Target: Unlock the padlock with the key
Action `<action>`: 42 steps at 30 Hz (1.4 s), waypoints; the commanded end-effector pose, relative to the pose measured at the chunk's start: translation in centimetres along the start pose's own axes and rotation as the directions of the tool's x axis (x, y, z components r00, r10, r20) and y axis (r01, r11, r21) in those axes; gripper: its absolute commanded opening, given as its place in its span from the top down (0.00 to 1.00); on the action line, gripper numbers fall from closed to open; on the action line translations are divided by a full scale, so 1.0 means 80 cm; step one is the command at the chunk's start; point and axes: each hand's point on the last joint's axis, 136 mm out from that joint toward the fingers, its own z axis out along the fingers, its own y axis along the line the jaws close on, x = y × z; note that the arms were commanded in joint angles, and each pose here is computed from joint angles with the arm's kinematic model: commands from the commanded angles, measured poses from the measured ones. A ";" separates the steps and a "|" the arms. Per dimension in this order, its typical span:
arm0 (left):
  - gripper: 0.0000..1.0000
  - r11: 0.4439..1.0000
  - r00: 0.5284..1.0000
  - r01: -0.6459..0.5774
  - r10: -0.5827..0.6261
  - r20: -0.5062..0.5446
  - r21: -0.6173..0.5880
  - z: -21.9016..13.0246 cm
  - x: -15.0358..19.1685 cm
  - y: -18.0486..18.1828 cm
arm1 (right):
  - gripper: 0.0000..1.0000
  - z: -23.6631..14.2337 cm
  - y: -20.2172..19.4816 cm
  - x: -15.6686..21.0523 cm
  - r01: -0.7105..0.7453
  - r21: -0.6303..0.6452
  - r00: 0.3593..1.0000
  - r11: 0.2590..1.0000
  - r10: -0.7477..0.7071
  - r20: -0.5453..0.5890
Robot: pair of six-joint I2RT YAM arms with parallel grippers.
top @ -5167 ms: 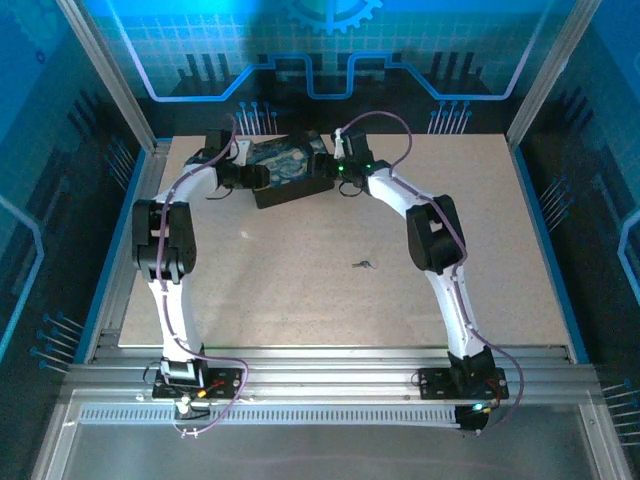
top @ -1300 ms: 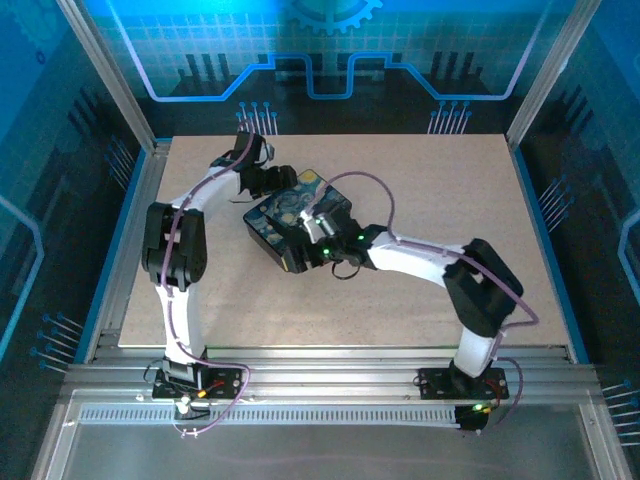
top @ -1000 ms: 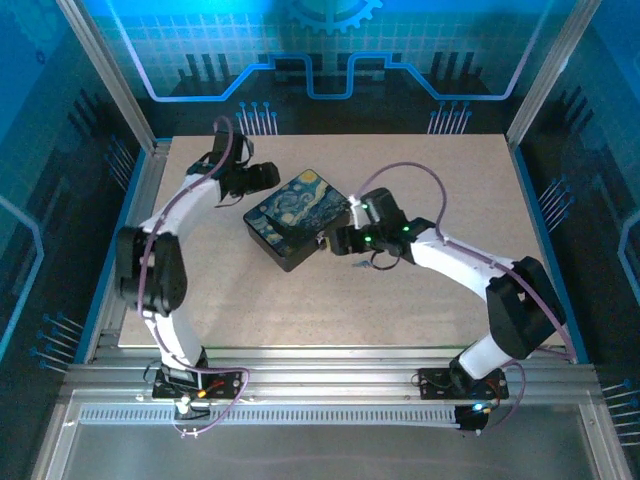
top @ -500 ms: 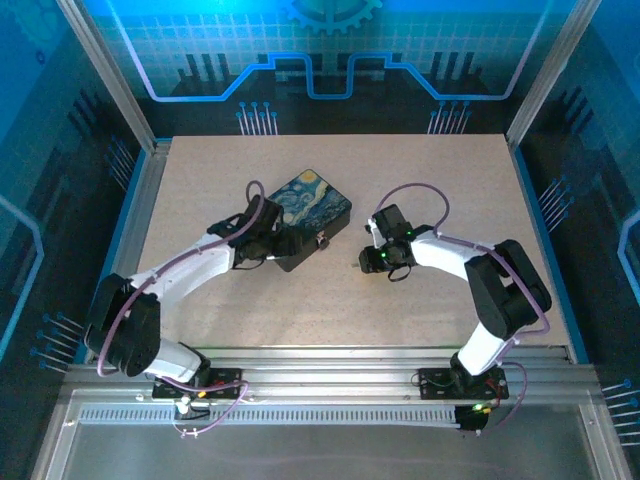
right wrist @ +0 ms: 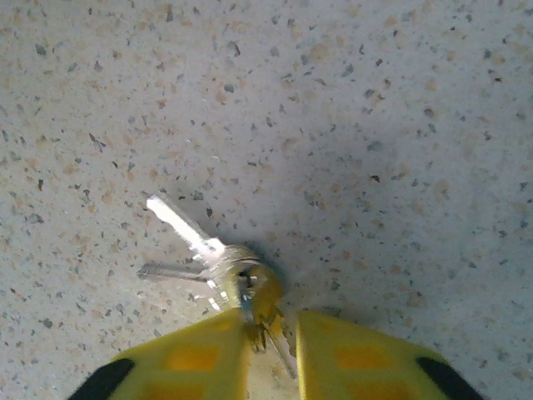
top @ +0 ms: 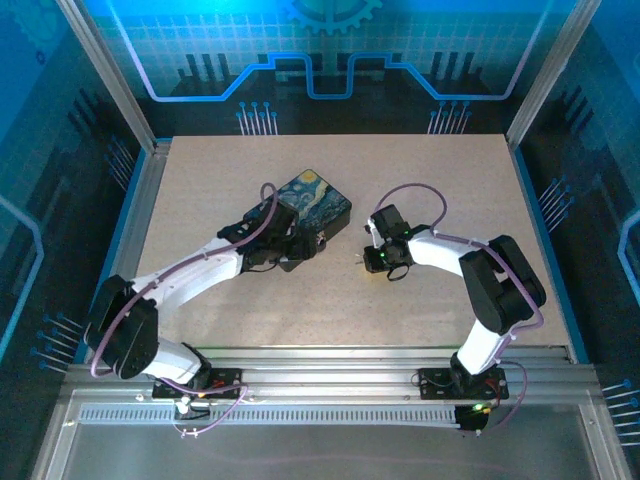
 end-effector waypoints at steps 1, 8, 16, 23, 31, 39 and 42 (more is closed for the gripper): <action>0.27 0.996 0.999 0.017 -0.014 -0.041 0.089 0.009 0.005 -0.030 | 0.85 0.017 0.007 0.005 0.030 -0.030 0.999 0.999 -0.030 -0.013; 0.30 0.980 0.995 0.047 -0.030 -0.093 0.192 0.027 0.016 -0.072 | 0.94 -0.002 0.030 0.004 0.036 -0.235 0.998 0.971 -0.021 0.067; 0.32 0.965 0.993 0.082 -0.058 -0.102 0.250 0.035 0.003 -0.098 | 0.96 -0.051 0.069 -0.005 0.134 -0.440 0.980 0.888 -0.051 0.194; 0.37 0.959 0.990 0.095 -0.065 -0.121 0.266 0.047 0.002 -0.107 | 0.96 -0.076 0.087 -0.005 0.192 -0.503 0.967 0.843 -0.074 0.244; 0.52 0.951 0.990 0.094 -0.058 -0.128 0.293 0.056 0.001 -0.115 | 0.96 -0.098 0.094 -0.006 0.228 -0.512 0.958 0.828 -0.096 0.271; 0.53 0.950 0.989 0.105 -0.069 -0.127 0.294 0.058 0.003 -0.112 | 0.96 -0.093 0.089 -0.005 0.213 -0.491 0.963 0.845 -0.096 0.253; 0.48 0.957 0.991 0.099 -0.070 -0.117 0.274 0.053 0.001 -0.107 | 0.93 -0.087 0.084 -0.005 0.192 -0.471 0.968 0.861 -0.087 0.235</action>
